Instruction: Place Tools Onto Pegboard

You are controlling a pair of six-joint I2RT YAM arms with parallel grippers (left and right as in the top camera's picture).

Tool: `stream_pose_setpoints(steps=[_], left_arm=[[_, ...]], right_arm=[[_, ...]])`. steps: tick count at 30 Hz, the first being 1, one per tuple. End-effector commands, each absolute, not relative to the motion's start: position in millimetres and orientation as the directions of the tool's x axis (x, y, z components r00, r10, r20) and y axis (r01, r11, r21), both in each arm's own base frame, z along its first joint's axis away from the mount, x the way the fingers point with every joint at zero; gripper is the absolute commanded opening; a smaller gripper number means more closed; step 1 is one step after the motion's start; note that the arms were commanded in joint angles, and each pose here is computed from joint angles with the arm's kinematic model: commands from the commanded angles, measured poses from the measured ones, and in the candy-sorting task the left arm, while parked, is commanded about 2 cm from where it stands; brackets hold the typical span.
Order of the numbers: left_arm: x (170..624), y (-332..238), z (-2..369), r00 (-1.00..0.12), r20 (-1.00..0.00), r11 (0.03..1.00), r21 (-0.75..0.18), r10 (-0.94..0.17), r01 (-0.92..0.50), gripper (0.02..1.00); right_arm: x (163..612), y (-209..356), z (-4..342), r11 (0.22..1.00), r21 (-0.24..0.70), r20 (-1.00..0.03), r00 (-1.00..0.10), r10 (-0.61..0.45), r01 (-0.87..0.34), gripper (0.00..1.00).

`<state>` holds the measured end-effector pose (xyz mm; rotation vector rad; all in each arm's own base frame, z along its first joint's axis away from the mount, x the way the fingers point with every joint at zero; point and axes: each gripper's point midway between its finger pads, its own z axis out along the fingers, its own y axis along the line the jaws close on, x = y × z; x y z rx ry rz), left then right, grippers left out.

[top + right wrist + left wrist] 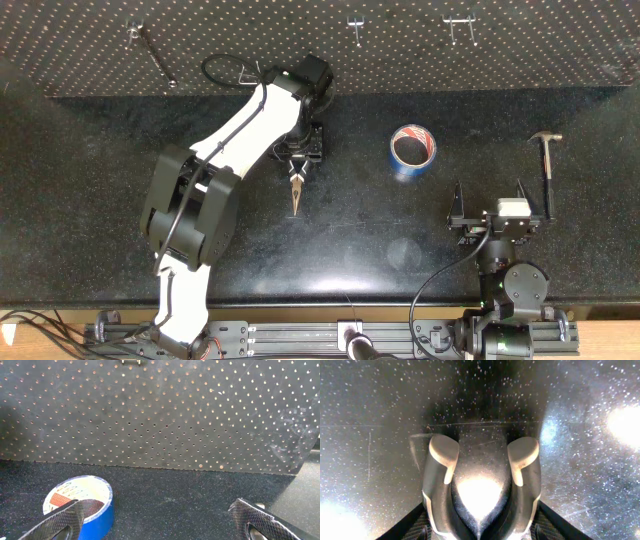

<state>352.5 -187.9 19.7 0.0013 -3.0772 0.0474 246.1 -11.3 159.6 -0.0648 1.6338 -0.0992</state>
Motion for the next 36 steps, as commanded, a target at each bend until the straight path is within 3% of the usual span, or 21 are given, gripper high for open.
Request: stream_pose_setpoints(steps=[1, 9, 26, 33, 36], left_arm=[[356, -190, 7, -0.997, 0.075, 1.000, -0.031, 0.001, -0.001, 0.029], [359, -192, 19, -0.999, 0.047, 0.999, -0.044, 0.003, 0.001, 0.029], [369, -197, 107, -0.988, -0.154, 0.990, -0.138, -0.002, 0.019, 0.029], [376, -167, 190, -0.914, -0.404, 0.997, -0.081, -0.035, -0.002, 0.027], [379, -140, 248, -0.805, -0.592, 0.999, -0.004, -0.039, -0.046, 0.029]], right_arm=[[246, -13, 159, 0.993, -0.115, -0.991, -0.067, -0.113, 0.027, 0.976], [246, -13, 159, 0.993, -0.115, -0.991, -0.067, -0.113, 0.028, 0.976], [246, -13, 159, 0.993, -0.115, -0.991, -0.067, -0.113, 0.027, 0.976], [246, -13, 159, 0.993, -0.115, -0.991, -0.067, -0.113, 0.027, 0.976], [246, -13, 159, 0.993, -0.115, -0.991, -0.067, -0.113, 0.027, 0.976]])
